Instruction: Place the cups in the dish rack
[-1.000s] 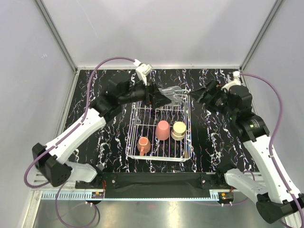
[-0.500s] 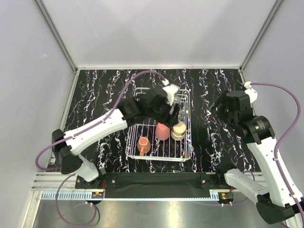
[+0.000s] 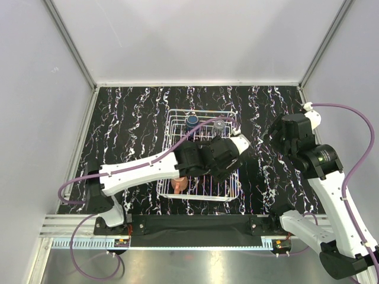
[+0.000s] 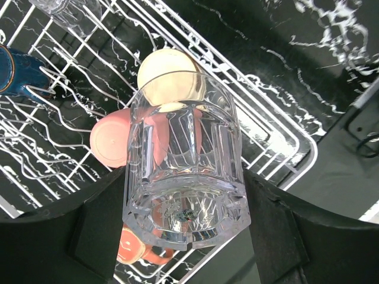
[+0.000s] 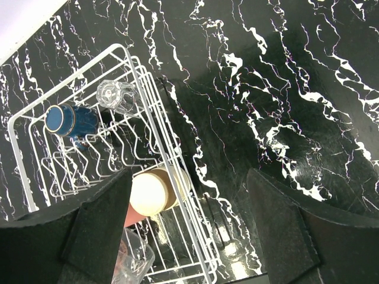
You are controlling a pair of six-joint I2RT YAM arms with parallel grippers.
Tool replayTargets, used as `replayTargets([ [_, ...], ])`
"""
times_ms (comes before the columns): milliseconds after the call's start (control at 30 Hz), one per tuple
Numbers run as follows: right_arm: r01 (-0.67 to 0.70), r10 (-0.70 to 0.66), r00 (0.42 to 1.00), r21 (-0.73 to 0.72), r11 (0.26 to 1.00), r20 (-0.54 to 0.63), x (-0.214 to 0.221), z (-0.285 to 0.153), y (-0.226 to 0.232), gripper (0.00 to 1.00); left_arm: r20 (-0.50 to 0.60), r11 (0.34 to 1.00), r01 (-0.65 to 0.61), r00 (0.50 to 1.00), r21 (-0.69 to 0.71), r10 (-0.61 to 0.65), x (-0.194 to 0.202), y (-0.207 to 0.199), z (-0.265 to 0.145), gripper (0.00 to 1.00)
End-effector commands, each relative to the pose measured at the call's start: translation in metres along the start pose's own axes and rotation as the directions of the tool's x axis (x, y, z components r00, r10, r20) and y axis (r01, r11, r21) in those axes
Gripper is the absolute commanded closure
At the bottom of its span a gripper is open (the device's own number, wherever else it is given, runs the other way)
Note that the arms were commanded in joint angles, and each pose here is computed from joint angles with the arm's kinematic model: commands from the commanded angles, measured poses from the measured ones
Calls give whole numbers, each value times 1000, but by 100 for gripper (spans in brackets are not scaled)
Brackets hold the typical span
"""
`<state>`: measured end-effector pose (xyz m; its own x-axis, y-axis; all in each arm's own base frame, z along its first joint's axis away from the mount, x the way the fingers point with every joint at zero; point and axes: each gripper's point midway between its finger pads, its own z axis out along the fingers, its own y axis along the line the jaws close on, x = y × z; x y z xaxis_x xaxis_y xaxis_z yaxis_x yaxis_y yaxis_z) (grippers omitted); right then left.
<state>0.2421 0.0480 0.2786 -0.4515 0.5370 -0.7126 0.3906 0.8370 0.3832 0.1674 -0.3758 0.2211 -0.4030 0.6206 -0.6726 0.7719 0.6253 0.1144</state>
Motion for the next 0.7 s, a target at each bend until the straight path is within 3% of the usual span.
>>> replayTargets([
  [0,7,-8,999,18,1000,47,-11,-2,-2,15,3,998,-38,999,-48,39,-10,4,0,100],
  [667,6,-6,1000,-22,1000,-24,2,27,22,15,-105,993,-3,994,118,15,25,-23,1,100],
])
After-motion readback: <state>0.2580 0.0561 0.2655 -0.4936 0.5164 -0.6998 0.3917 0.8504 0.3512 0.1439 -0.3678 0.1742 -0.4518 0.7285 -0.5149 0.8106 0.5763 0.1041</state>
